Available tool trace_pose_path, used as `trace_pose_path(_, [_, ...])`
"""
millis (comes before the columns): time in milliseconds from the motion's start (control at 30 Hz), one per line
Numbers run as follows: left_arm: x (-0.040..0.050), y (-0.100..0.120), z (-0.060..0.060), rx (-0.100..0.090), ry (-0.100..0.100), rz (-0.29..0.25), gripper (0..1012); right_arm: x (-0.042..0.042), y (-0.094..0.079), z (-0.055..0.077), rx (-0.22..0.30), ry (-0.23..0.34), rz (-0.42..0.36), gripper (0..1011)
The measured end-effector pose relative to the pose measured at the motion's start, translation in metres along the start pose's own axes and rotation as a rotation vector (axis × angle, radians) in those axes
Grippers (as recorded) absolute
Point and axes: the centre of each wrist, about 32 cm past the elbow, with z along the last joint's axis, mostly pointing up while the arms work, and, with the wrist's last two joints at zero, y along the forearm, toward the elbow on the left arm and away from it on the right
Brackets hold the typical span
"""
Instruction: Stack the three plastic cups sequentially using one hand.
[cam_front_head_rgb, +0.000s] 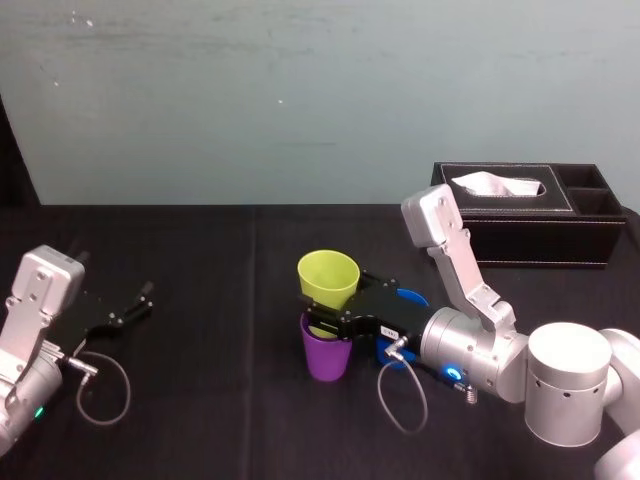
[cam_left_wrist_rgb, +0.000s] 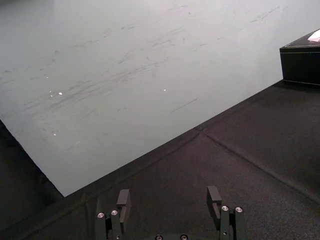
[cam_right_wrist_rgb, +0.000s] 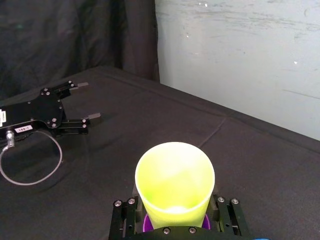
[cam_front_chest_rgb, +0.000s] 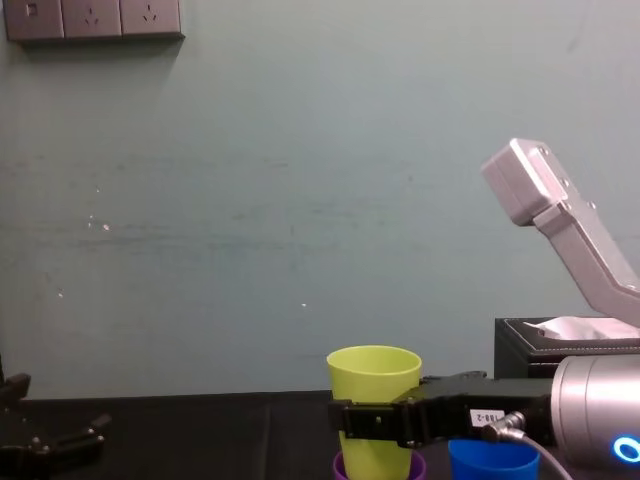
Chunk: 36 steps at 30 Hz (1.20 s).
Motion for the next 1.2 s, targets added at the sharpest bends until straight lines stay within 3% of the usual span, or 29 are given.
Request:
trace_pose_path(500, [0.0000,0.0000,0.0000,0.000,0.000,0.000,1000,-0.0003,0.0016,-0.0019,-0.005,-0.006,-0.001,728])
trace_pose_path(900, [0.0000,0.0000,0.0000,0.000,0.000,0.000,1000,0.0000,0.0011,-0.0017,-0.004,-0.006,-0.002,1003])
trace_pose_path(1200, [0.0000,0.0000,0.0000,0.000,0.000,0.000,1000,0.0000,0.0009,-0.0016,-0.004,-0.006,-0.002,1003])
